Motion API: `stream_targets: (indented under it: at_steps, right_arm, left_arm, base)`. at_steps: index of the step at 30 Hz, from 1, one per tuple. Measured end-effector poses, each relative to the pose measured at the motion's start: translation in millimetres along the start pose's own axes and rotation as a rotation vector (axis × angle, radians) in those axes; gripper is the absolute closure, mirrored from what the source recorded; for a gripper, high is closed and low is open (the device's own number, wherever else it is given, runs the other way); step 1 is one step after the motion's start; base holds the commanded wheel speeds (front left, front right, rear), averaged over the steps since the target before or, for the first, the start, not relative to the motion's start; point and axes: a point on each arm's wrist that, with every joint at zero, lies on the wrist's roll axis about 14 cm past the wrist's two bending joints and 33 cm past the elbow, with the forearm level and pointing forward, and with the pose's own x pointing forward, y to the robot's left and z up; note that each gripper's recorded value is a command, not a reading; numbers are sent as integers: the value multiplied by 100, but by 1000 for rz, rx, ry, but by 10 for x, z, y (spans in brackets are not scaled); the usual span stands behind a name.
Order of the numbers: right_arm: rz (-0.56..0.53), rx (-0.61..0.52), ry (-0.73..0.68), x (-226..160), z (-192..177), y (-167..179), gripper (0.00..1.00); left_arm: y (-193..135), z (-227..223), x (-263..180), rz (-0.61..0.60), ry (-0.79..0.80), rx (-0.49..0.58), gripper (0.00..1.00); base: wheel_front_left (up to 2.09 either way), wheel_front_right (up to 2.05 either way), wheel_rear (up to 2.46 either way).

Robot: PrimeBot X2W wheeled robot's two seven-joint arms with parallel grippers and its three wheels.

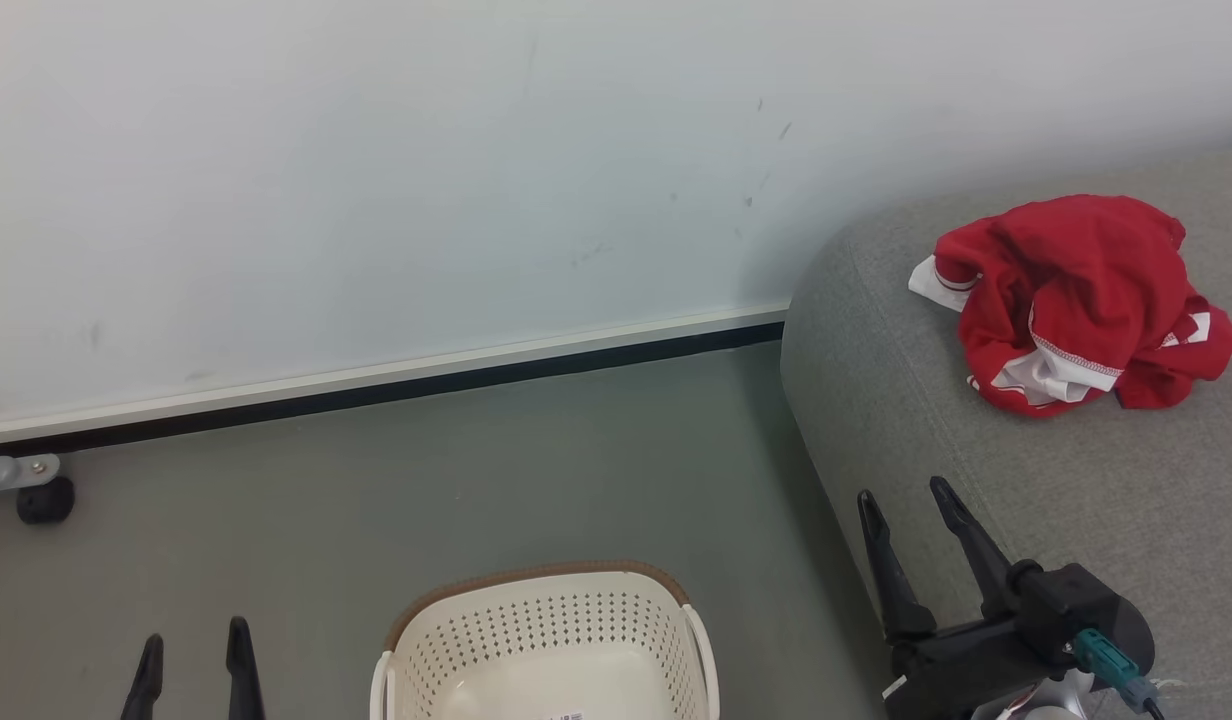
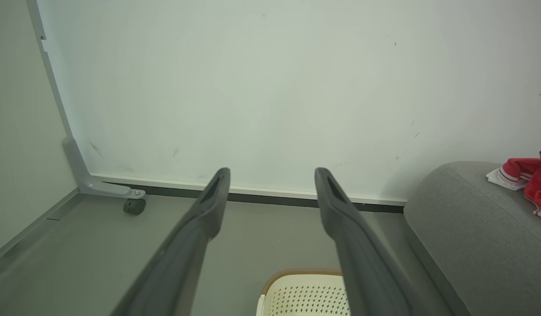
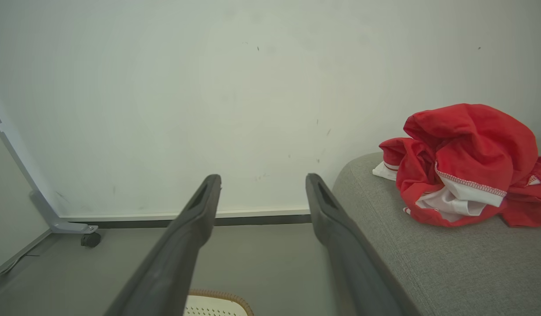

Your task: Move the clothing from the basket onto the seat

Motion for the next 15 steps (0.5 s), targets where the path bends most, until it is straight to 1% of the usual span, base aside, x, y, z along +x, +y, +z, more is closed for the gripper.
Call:
stream_targets:
  at_steps: [3,4,10,15]
  right_arm:
    - [-6,1,6,-10,-23,-7,0]
    - [-8,2,14,-15,-46,-7,100]
    - [-29,30,135,-220,-433,9,100]
    - [-63,86,139,-198,-427,-71,100]
  left_arm:
    - [-9,24,4,-2,-8,-2,0]
    - [-11,2,-1,0,-1,-4,100]
    - [-17,-223,-56,23,67,-31,100]
    - [16,-271,-68,38,94,-83,100]
  base:
    - [0,0,0]
    - [0,0,0]
    - [0,0,0]
    - [0,0,0]
